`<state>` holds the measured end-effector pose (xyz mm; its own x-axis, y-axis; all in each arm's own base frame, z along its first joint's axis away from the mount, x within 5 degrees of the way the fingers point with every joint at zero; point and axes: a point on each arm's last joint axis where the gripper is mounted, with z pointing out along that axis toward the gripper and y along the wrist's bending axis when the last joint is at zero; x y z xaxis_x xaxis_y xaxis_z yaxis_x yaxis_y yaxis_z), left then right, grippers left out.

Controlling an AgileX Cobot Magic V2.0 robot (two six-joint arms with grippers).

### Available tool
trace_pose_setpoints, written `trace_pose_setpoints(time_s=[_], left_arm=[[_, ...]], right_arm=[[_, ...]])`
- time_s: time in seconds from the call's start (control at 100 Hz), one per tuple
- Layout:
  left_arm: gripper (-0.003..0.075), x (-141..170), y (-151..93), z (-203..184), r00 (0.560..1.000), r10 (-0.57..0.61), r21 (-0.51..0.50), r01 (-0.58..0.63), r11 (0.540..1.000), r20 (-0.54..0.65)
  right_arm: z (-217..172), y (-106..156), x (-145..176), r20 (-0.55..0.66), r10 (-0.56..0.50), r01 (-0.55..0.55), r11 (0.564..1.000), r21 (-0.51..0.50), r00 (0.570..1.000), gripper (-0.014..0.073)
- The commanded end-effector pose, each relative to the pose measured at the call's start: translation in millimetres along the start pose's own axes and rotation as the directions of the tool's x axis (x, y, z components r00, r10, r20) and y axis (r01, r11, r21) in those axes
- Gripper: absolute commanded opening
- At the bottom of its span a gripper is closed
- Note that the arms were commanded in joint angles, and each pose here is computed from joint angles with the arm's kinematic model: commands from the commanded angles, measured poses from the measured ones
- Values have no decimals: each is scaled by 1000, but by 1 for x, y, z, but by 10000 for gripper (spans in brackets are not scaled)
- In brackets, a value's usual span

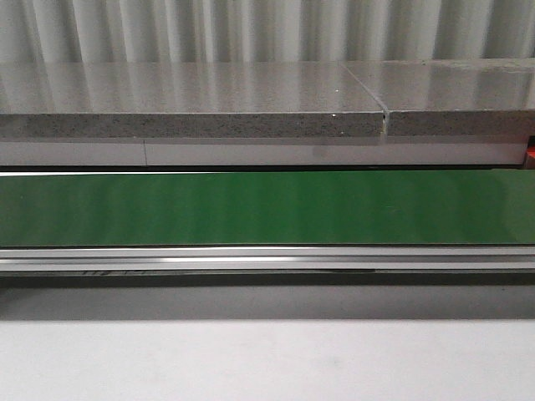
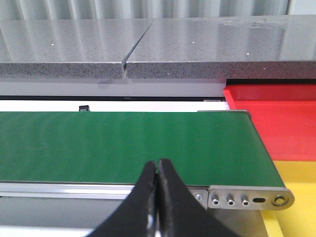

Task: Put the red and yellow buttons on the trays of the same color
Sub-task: 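Lower the left gripper and grasp a red push button, then carry the red button onto the green belt and open the left gripper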

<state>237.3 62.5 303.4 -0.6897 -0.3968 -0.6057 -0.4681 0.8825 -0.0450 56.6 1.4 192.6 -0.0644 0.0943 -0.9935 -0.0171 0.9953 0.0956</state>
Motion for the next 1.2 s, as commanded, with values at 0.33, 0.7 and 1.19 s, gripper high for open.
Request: trace_pose_setpoints(time_s=[0.33, 0.7, 1.19], left_arm=[[-20, -26, -60, -1, 987, 155, 162, -158, 974, 30], [-19, -21, -73, 41, 979, 189, 147, -176, 973, -79], [597, -34, -78, 25, 964, 250, 184, -231, 955, -88]], right_arm=[[-2, 1, -8, 100, -11, 12, 1000, -5, 995, -67], [-2, 1, -8, 100, -11, 12, 1000, -5, 995, -67], [-2, 1, -8, 100, -11, 12, 1000, -5, 995, -67]])
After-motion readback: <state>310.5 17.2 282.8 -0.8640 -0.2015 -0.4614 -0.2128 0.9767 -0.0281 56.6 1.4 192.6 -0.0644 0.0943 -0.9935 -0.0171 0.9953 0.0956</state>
